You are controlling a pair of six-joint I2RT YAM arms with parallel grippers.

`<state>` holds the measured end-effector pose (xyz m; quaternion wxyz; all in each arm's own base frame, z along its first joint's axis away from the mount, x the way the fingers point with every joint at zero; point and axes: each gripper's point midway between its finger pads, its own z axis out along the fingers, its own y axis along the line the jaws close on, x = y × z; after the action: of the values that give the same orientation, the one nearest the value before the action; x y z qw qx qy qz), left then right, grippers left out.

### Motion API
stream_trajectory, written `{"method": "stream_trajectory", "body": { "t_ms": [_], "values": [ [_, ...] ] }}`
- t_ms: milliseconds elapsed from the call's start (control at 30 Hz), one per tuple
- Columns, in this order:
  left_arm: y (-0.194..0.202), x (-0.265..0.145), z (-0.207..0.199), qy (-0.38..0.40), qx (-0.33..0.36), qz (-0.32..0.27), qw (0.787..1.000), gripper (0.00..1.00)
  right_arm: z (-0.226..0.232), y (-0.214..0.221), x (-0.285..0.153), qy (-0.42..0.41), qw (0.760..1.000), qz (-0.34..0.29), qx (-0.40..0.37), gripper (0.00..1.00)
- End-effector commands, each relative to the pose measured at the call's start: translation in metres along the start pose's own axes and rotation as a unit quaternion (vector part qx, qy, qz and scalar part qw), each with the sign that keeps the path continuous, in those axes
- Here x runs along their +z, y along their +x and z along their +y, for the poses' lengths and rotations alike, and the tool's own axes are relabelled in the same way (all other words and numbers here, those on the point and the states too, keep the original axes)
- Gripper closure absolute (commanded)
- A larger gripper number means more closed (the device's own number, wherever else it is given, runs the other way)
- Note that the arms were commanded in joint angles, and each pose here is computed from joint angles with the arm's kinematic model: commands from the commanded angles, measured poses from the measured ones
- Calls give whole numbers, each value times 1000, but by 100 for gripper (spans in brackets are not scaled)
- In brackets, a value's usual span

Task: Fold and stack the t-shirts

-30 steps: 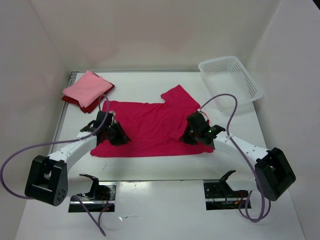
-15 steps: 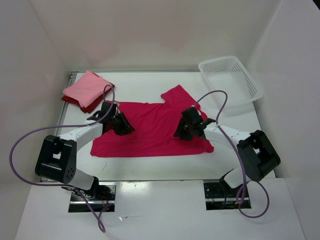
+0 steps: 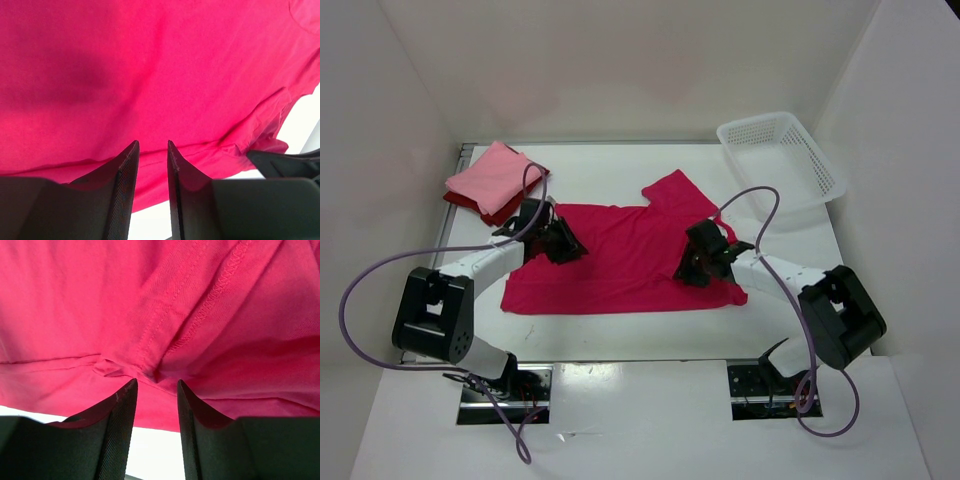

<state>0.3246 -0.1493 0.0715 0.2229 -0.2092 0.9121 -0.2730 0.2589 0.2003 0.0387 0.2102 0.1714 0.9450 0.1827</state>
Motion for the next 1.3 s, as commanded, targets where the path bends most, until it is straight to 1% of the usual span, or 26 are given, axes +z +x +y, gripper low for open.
{"method": "stream_trajectory", "body": {
  "t_ms": [0, 100, 167, 300, 400, 500, 700, 767, 800, 867, 933, 1000, 1067, 1100, 1133, 1167, 1233, 1267],
  "values": [
    [-19, 2, -4, 4, 8, -23, 1000, 64, 2, -1, 1, -11, 1000, -6, 1, 59],
    [-19, 2, -4, 3, 8, -23, 1000, 64, 6, 0, 6, -19, 1000, 0, -3, 62],
    [-19, 2, -4, 3, 8, -23, 1000, 64, 16, -8, 7, -29, 999, -9, -14, 62],
    [-16, 3, -1, 0, 7, -20, 1000, 64, 20, -12, 12, -27, 999, -7, -19, 67],
    [-16, 3, -1, 0, 7, -20, 1000, 64, 27, -17, 15, -31, 999, -10, -19, 67],
    [-17, 1, -3, 3, 8, -23, 1000, 64, 31, -20, 17, -33, 999, -12, -23, 77],
    [-20, -1, -4, 3, 9, -30, 1000, 64, 45, -37, 18, -38, 998, -32, -39, 80],
    [-21, -2, -5, 3, 9, -30, 1000, 64, 40, -31, 29, -27, 998, -16, -45, 81],
    [-27, -4, -6, 4, 7, -36, 999, 64, 47, -37, 32, -33, 998, -22, -45, 82],
    [-34, -6, -7, 3, 9, -46, 999, 64, 55, -39, 43, -42, 998, -16, -50, 82],
    [-39, -6, -4, -1, 3, -48, 999, 64, 55, -41, 53, -32, 998, -16, -55, 82],
    [-47, -8, -4, 0, 5, -56, 998, 64, 68, -52, 54, -44, 997, -27, -60, 82],
    [-64, -14, -5, 3, -2, -74, 997, 64, 80, -61, 54, -54, 996, -36, -66, 82],
    [-61, -12, -1, -3, 0, -68, 998, 64, 81, -62, 56, -54, 995, -36, -71, 82],
    [-68, -14, -2, -1, -2, -76, 997, 64, 89, -68, 53, -62, 995, -43, -71, 76],
    [-72, -15, 1, -3, -7, -79, 997, 64, 89, -69, 53, -62, 995, -44, -71, 73],
    [-83, -20, -3, 1, -8, -92, 996, 64, 98, -76, 50, -71, 993, -52, -75, 69],
    [-87, -21, 3, -5, -9, -99, 995, 64, 95, -74, 53, -67, 994, -48, -75, 68]
  ]
}}
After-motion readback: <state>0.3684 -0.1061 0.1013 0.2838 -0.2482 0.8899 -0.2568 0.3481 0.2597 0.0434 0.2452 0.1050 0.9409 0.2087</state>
